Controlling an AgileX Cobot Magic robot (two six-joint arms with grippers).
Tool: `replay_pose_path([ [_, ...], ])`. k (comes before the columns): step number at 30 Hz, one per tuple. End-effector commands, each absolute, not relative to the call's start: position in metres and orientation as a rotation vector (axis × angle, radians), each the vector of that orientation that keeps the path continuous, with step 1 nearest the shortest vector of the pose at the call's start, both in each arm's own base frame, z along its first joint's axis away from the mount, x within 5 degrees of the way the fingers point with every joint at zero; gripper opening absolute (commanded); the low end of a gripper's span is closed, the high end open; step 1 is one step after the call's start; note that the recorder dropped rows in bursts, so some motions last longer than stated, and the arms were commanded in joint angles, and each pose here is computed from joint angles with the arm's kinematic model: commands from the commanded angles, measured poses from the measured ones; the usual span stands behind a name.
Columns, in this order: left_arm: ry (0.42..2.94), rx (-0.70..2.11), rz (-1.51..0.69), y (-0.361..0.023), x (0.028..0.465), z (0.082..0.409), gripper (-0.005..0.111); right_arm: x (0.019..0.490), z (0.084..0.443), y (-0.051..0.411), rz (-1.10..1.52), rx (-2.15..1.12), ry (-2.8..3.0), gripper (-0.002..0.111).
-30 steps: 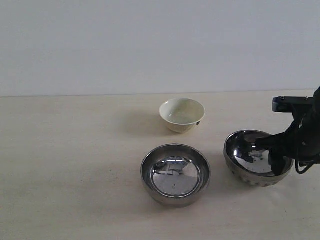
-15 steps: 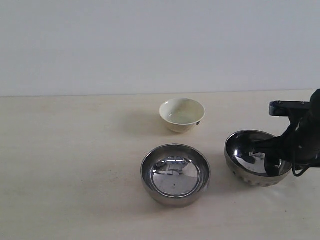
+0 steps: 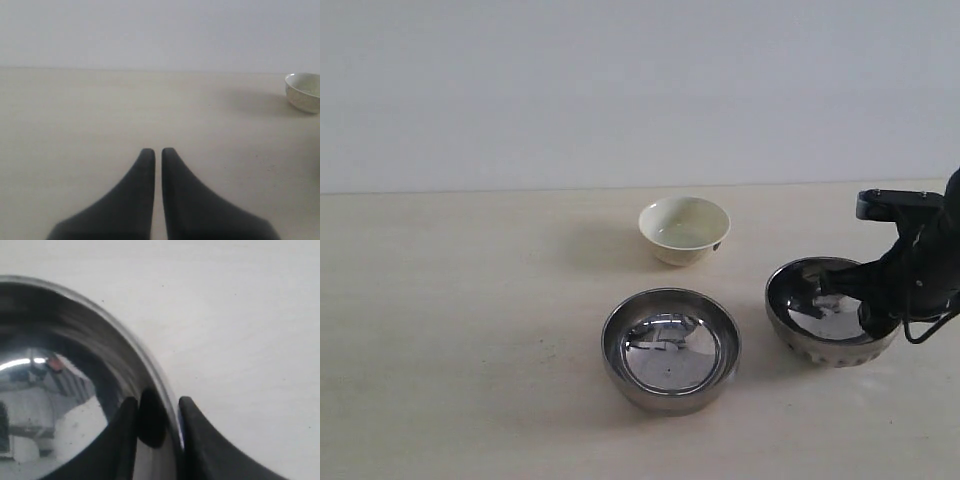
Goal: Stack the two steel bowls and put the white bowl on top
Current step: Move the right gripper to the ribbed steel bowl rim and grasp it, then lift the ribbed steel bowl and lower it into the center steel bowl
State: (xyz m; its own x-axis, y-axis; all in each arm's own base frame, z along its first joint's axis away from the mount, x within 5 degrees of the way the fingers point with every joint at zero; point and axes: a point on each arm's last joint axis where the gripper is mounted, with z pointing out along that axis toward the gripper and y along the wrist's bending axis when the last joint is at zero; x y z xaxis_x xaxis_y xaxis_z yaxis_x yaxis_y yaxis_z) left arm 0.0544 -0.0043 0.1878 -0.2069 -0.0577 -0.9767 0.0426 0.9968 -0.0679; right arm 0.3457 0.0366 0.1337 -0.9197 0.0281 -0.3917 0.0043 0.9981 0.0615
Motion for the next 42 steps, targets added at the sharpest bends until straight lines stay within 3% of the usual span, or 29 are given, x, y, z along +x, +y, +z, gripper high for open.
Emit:
replay_pose_path([
  [1, 1.782, -0.018, -0.097, -0.004, 0.054, 0.186, 0.004, 0.340, 0.127, 0.035, 0.053, -0.046, 2.798, 0.000],
  [11, 1.782, -0.018, -0.097, -0.004, 0.054, 0.186, 0.004, 0.335, 0.155, 0.038, 0.114, -0.052, 2.743, 0.000],
  [25, 1.782, -0.018, -0.097, -0.004, 0.054, 0.186, 0.004, 0.309, 0.230, 0.074, 0.671, -0.207, 2.540, 0.000],
  [35, 1.782, -0.018, -0.097, -0.004, 0.054, 0.186, 0.004, 0.307, 0.217, 0.133, 0.646, -0.344, 2.489, 0.000],
  [42, 1.782, -0.018, -0.097, -0.004, 0.054, 0.186, 0.004, 0.313, 0.188, 0.152, 0.589, -0.340, 2.517, 0.000],
])
